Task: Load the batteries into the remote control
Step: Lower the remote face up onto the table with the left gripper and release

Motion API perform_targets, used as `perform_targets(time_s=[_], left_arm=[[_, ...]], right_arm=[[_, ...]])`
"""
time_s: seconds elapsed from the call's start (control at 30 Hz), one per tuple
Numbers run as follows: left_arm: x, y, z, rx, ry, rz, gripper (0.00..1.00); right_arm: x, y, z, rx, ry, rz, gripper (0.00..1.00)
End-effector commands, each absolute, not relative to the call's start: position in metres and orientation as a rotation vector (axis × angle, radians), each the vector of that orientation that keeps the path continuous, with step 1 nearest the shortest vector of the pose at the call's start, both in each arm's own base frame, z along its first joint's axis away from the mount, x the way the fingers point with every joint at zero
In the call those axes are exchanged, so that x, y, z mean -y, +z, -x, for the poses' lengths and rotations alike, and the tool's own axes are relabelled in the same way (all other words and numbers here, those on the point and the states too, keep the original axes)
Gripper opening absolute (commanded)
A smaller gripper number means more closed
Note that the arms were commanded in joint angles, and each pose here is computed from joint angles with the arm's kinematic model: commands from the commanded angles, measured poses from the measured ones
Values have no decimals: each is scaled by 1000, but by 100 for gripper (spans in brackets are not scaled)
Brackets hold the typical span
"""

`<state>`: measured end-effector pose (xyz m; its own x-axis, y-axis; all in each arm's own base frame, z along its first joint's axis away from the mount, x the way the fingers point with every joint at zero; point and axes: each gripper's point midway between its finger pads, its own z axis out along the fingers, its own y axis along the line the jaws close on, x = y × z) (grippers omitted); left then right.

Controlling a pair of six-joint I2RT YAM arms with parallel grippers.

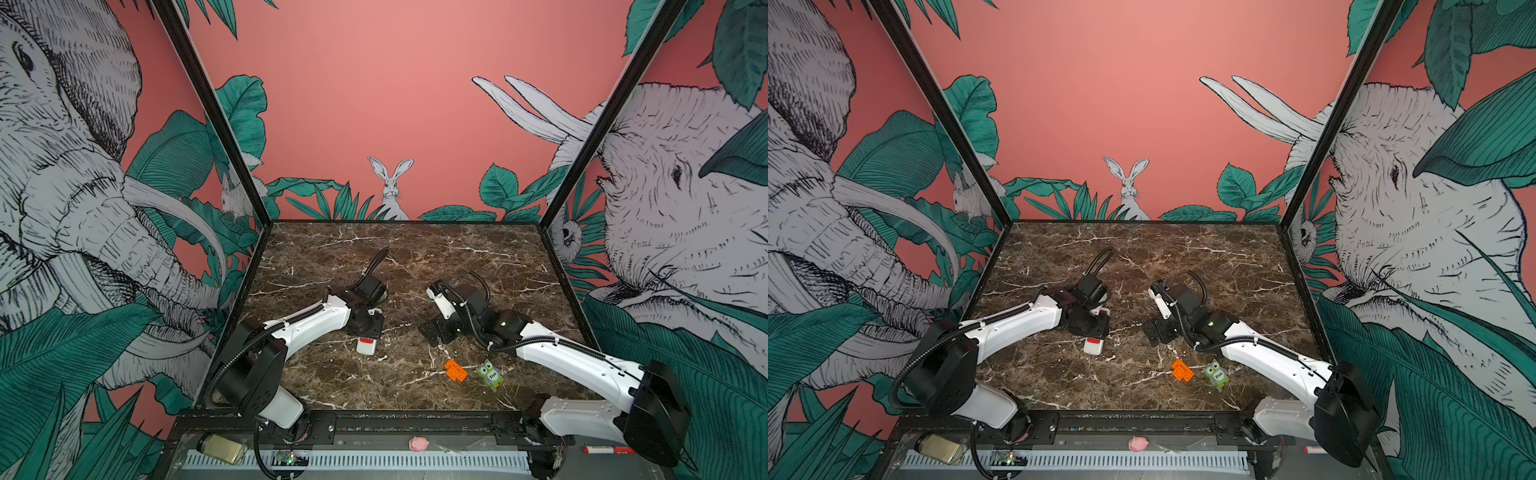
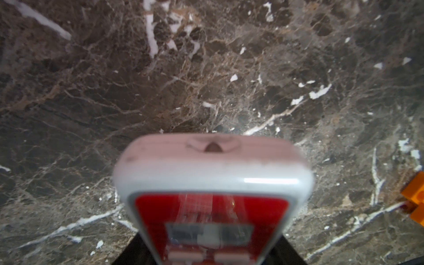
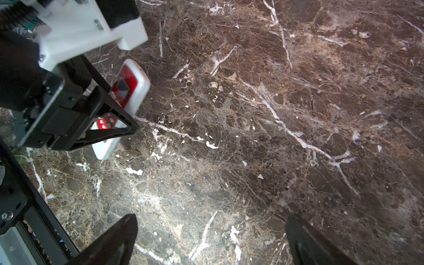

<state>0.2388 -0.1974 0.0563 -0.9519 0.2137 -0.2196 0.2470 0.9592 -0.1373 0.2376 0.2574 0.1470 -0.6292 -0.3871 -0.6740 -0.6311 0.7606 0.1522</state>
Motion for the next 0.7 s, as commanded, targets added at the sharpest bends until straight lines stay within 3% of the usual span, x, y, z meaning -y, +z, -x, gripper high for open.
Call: perform_targets(time_s=[0.0, 0.67], left_arm=[[196, 48, -239, -2908, -218, -314, 27], [189, 15, -234, -2955, -129, -247, 40]], right_arm=[[-262, 158, -245, -2279, 522, 735, 99], [-255, 157, -244, -2229, 492, 748, 99]])
